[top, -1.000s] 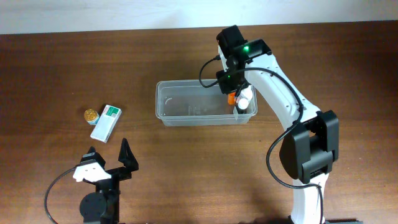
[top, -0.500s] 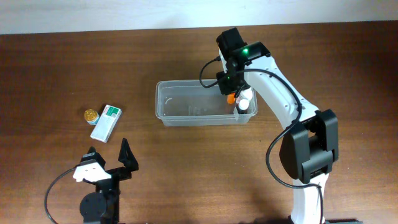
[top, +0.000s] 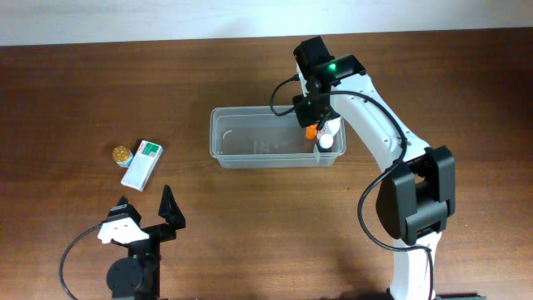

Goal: Pack container

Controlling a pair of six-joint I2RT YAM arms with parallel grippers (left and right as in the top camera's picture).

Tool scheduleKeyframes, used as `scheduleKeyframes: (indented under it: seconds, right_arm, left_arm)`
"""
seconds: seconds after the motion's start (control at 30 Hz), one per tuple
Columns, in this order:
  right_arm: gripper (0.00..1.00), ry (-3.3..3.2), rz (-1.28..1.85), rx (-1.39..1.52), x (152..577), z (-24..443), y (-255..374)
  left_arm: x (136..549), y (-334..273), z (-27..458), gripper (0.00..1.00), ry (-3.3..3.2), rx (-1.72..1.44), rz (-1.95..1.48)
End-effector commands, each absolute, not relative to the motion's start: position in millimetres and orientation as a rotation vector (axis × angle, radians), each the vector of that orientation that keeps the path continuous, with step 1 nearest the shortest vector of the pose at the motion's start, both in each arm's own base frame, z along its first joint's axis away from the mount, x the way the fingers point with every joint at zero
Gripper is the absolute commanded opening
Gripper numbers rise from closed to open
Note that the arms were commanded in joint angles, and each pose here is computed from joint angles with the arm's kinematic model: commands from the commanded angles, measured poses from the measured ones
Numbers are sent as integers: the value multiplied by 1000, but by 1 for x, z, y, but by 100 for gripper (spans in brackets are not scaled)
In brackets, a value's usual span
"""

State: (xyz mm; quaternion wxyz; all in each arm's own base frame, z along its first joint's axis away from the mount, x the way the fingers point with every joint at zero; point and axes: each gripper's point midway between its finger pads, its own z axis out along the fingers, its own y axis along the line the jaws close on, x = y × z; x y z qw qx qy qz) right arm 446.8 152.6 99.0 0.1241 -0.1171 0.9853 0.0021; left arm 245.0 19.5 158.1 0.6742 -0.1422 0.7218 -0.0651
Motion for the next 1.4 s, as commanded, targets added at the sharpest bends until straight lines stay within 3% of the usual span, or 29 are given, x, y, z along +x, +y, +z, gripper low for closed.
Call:
scheduleKeyframes:
  seconds: [0.0, 0.43, 0.67, 0.87, 1.07, 1.37]
  right_arm:
    - [48, 2828, 4, -307, 459, 116, 150]
    - [49, 2754, 31, -300, 470, 165, 154]
    - [58, 2691, 48, -275, 470, 220, 148]
    - [100, 2636, 53, -135, 467, 272, 112]
    - [98, 2608, 41, 109, 462, 302, 50]
    - [98, 2691, -38, 367, 436, 293, -37]
  left_arm:
    - [245, 19, 157, 99, 1622, -309, -145]
    - [245, 19, 157, 99, 1622, -309, -145]
    - [245, 19, 157, 99, 1622, -309, -145]
    - [245, 19, 157, 99, 1622, -309, -145]
    - [245, 19, 157, 99, 1622, -309, -145]
    - [245, 19, 157, 99, 1622, -309, -145]
